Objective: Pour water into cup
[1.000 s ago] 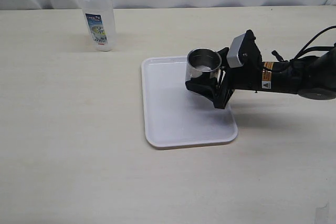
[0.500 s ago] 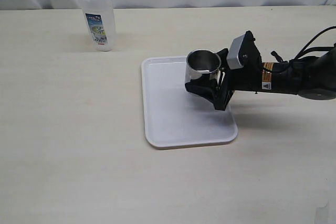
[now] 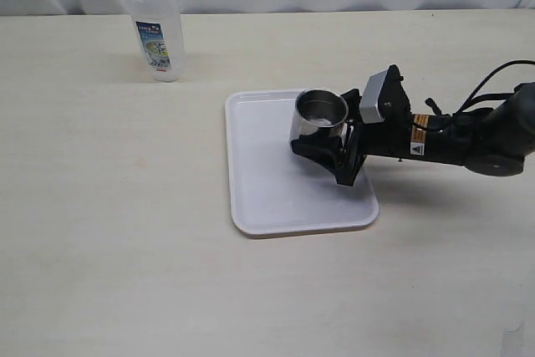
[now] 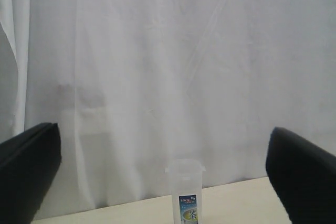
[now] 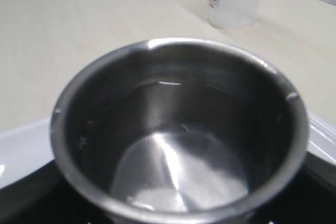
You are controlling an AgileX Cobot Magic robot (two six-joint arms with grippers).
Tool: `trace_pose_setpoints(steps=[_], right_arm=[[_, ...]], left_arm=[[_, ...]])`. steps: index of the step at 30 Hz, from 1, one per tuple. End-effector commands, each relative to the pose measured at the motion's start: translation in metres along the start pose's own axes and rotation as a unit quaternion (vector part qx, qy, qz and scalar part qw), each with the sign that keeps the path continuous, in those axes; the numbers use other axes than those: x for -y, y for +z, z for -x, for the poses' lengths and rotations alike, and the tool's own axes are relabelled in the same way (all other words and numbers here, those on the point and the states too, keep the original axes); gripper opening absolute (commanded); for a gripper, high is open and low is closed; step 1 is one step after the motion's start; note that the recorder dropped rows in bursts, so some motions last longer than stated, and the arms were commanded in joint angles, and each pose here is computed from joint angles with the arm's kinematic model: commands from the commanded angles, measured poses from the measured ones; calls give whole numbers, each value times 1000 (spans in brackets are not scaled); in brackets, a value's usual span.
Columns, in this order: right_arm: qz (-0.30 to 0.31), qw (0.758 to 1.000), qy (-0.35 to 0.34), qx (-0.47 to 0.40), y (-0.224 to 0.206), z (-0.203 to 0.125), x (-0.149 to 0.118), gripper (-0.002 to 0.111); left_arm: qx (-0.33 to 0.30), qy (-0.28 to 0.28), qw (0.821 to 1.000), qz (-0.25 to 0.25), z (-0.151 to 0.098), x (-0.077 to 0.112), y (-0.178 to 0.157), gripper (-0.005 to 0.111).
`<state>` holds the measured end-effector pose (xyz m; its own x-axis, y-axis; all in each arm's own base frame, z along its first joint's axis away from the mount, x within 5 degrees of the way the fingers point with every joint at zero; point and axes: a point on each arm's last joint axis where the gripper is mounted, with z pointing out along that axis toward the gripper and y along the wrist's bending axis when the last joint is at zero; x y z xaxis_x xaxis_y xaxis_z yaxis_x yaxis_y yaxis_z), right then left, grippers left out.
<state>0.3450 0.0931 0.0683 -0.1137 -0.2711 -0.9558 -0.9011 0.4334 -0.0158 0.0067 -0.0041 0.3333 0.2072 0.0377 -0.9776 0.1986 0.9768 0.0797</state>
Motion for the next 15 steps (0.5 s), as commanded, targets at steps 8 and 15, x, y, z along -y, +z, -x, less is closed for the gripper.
trace_pose_setpoints(steps=[8,15], right_arm=[[9,1000,-18,-2,6,-4,6,4],[8,1000,-20,-18,6,-7,6,4]], left_arm=[[2,2,1000,0,0,0,-1,101],[2,2,1000,0,0,0,-1,101]])
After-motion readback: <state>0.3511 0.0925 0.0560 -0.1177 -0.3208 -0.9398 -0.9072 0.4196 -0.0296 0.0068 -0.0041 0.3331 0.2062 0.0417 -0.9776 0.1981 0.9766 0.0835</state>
